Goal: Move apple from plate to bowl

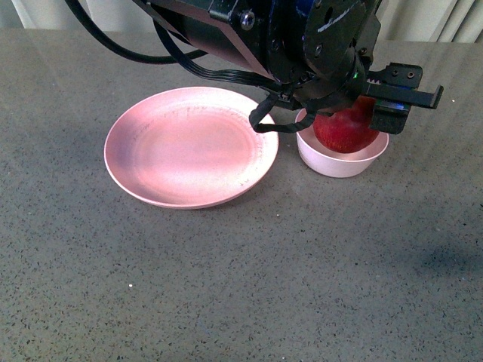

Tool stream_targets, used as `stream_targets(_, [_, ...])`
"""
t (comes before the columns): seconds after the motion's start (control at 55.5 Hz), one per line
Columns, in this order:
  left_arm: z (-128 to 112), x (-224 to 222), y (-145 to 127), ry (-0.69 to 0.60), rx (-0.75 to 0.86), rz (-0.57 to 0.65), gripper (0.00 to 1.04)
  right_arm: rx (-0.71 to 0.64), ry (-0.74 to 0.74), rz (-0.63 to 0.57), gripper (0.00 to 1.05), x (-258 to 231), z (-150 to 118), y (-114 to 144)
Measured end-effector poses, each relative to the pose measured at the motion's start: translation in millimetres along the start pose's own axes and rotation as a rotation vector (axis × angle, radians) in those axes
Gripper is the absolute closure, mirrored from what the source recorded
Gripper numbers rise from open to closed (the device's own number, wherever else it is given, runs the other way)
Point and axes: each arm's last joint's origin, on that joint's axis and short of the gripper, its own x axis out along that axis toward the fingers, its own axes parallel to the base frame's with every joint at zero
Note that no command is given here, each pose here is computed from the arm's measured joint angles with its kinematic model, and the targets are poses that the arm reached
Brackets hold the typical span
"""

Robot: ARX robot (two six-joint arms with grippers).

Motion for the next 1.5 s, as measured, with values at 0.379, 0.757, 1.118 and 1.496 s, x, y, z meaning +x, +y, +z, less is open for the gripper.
stream_targets(0.379, [-3.7,9.6,1.4,0.010,0.004,-0.001,0.36,0.000,0.000,0.000,0.09,0.0,0.0,0.0])
stream_targets(0.757, [-3.2,9.5,5.1,0.008,0.002,-0.002,0.09,0.000,0.000,0.000,0.09,0.0,0.0,0.0])
stream_targets(1.118, [23.6,-50.9,28.2,-0.129,-0.027,-0.020,0.09,0.000,0.000,0.000,0.09,0.0,0.0,0.0])
stream_targets(1.496, [3.5,-159.7,86.3,-0.619,-0.052,0.600,0.40,0.000,0.000,0.002,0.09,0.0,0.0,0.1])
